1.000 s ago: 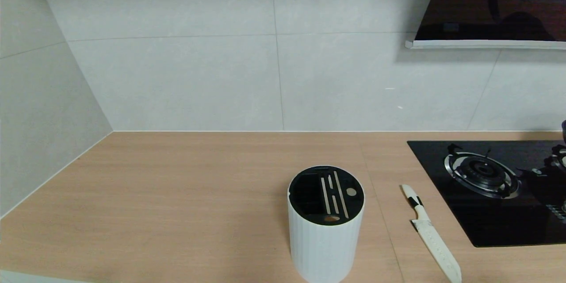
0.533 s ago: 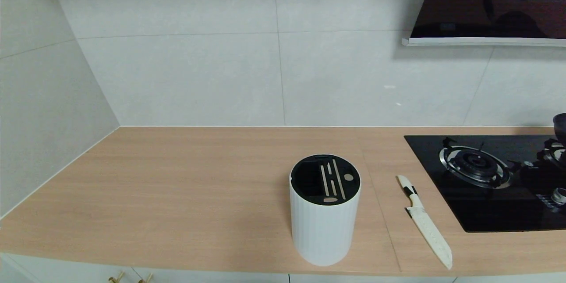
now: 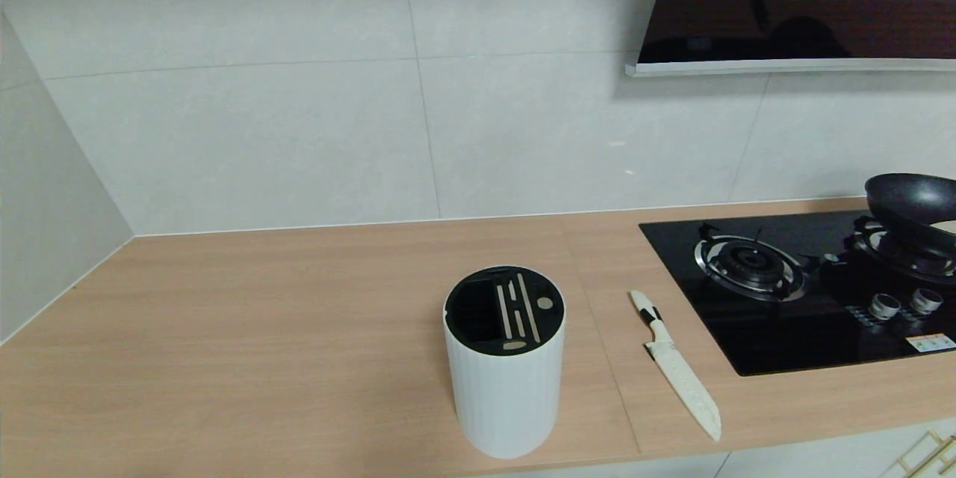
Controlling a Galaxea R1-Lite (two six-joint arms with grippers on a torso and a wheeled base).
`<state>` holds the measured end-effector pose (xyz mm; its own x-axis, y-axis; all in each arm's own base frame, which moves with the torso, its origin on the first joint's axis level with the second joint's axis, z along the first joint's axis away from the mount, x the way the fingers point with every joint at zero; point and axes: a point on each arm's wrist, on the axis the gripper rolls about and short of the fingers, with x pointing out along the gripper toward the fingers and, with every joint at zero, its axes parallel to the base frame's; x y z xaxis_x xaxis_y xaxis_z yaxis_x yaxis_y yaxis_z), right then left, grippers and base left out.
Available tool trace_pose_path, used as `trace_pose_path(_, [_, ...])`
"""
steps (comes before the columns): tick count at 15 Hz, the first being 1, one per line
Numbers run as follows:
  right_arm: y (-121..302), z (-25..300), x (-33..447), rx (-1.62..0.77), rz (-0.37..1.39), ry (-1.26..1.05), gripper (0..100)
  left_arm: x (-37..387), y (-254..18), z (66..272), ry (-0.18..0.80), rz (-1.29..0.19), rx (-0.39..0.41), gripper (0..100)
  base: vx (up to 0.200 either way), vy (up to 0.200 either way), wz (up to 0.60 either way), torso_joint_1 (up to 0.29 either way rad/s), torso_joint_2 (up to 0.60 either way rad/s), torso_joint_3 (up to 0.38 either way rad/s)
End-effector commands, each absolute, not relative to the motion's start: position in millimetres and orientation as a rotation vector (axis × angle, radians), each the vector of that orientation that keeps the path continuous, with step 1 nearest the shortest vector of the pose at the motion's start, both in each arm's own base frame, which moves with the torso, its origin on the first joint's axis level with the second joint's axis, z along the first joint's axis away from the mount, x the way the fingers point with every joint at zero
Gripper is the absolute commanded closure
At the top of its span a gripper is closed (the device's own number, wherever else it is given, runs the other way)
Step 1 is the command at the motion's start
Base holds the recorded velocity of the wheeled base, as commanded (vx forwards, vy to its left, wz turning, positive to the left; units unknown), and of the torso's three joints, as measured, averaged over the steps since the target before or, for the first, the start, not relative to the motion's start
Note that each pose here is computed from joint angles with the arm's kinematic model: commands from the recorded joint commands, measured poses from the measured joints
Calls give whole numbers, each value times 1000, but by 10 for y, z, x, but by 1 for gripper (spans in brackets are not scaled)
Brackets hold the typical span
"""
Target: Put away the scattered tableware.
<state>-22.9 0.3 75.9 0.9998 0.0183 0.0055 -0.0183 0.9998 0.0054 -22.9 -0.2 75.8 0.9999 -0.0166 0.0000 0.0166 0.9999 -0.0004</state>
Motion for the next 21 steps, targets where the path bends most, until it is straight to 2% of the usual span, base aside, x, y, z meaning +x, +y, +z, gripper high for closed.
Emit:
trace_pose_path(1, [3, 760, -228, 3, 18, -5, 0, -229, -2, 757, 0, -17, 0, 0, 0, 0, 0, 0, 0, 0])
trace_pose_path(4, [3, 766, -228, -2, 18, -11, 0, -229, -2, 757, 0, -17, 0, 0, 0, 0, 0, 0, 0, 0])
trace_pose_path(6, [13, 987, -280, 1, 65, -132, 0, -229, -1, 757, 0, -15, -2, 0, 0, 0, 0, 0, 0, 0])
trace_pose_path(7, [22, 1026, -280, 4, 105, -113, 0, -229, -2, 757, 0, -17, 0, 0, 0, 0, 0, 0, 0, 0])
trace_pose_path(11, [31, 1117, -158, 9, 173, 43, 0, -229, -2, 757, 0, -17, 0, 0, 0, 0, 0, 0, 0, 0])
trace_pose_path(16, [82, 1578, 346, 22, 300, 277, 0, -229, -2, 757, 0, -17, 2, 0, 0, 0, 0, 0, 0, 0])
trace_pose_path(21, [227, 1749, 825, 14, 399, 440, 0, -229, -2, 757, 0, -17, 2, 0, 0, 0, 0, 0, 0, 0])
